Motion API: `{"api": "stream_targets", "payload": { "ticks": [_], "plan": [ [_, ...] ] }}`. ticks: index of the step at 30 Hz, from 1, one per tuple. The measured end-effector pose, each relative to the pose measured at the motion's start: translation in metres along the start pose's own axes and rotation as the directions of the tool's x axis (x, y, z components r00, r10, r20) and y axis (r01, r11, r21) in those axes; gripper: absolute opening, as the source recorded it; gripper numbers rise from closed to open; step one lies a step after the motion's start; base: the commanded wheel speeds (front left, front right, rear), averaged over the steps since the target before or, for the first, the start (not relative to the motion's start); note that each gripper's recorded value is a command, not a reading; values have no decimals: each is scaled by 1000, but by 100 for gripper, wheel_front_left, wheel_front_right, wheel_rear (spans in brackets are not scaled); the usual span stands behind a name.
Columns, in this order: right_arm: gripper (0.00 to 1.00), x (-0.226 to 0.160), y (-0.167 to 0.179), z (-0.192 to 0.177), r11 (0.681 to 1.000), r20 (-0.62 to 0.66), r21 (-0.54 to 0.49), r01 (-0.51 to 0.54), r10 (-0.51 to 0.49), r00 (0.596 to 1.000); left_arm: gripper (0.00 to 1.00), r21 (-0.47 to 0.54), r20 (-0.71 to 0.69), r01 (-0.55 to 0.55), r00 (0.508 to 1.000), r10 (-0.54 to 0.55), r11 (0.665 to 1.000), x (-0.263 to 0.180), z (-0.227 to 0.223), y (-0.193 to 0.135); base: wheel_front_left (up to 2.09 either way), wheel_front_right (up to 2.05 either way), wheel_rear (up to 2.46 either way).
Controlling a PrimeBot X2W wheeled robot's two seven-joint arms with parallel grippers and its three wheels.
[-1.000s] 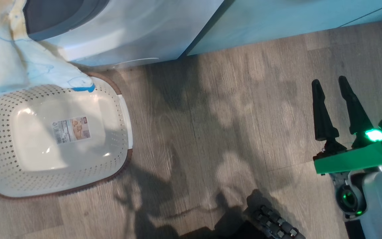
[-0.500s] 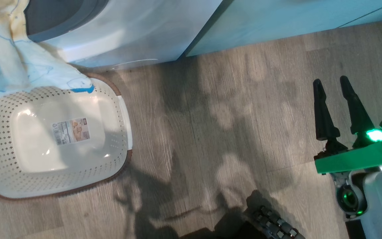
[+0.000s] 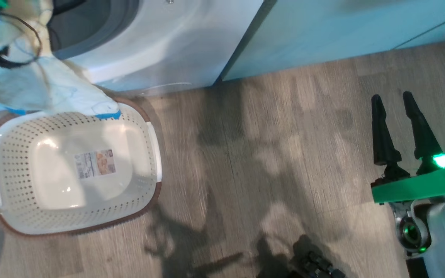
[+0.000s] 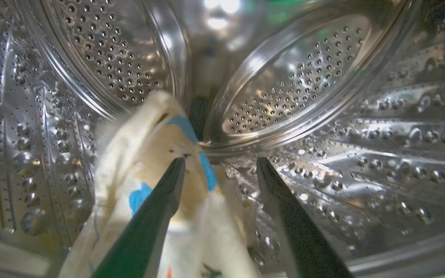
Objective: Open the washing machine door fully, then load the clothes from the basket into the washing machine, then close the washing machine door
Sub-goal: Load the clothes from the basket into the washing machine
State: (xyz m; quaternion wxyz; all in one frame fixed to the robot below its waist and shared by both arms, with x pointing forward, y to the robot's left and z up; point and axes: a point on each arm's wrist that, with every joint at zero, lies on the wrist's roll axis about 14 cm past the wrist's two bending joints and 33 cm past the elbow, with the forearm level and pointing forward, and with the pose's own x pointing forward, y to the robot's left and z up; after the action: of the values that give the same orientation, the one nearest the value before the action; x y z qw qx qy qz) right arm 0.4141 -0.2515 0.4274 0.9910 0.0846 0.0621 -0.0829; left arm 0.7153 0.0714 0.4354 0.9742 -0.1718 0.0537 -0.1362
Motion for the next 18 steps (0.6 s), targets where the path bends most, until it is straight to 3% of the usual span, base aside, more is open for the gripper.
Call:
{"api": "stream_targets", "payload": {
  "ticks": [18],
  "plan": [
    [100, -37, 6, 18, 999, 47, 33, -10, 8, 999, 100, 89, -117, 49, 992, -38, 995, -71, -6, -28, 0, 0, 0]
  ]
}}
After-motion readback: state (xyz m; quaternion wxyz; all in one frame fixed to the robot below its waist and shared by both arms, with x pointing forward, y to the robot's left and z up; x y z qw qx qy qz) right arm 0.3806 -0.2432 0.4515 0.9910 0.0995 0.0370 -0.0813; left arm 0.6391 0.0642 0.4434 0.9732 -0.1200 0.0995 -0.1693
